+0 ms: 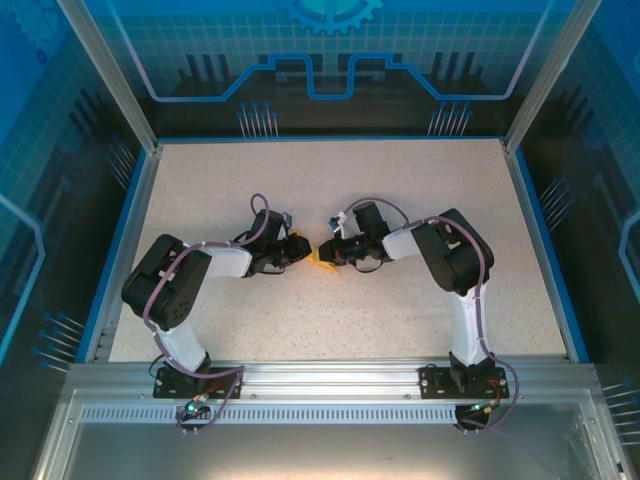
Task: Fold a paper plane with a square sheet of paper (pick it up from the middle)
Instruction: Fold the wing for the fifth time at the center of the table.
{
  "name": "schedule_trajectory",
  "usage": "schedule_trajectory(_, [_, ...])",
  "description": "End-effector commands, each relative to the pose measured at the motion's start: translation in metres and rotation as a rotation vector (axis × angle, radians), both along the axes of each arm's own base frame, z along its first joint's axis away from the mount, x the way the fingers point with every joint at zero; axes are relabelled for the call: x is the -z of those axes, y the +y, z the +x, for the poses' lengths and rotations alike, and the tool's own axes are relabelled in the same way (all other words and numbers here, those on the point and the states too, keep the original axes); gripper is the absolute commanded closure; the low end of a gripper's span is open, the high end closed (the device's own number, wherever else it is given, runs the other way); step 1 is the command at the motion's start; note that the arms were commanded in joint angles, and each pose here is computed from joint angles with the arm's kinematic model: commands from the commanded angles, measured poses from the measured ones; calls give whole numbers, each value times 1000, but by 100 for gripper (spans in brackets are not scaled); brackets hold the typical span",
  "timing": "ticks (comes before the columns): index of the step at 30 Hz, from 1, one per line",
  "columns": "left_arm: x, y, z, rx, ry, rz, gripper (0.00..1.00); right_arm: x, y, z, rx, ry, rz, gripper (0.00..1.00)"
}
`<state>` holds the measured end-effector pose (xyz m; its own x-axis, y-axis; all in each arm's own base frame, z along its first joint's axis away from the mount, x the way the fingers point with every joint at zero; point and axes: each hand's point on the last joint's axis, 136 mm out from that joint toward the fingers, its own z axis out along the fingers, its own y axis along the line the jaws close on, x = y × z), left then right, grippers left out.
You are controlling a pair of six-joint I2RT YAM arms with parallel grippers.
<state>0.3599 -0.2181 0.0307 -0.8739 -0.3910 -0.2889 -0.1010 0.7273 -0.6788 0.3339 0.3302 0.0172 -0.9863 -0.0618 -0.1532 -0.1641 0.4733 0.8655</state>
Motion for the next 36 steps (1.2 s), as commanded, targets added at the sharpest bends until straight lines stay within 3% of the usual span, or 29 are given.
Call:
schedule_trajectory(1, [-2, -3, 9, 14, -38, 17, 78, 57, -29, -16, 61, 156, -161, 100])
schedule_trajectory(18, [10, 5, 6, -12, -15, 59, 80, 63, -31, -19, 53, 182, -183, 100])
schedule_trajectory(36, [24, 10, 4, -22, 20, 96, 89, 61, -29, -18, 43, 186, -188, 99])
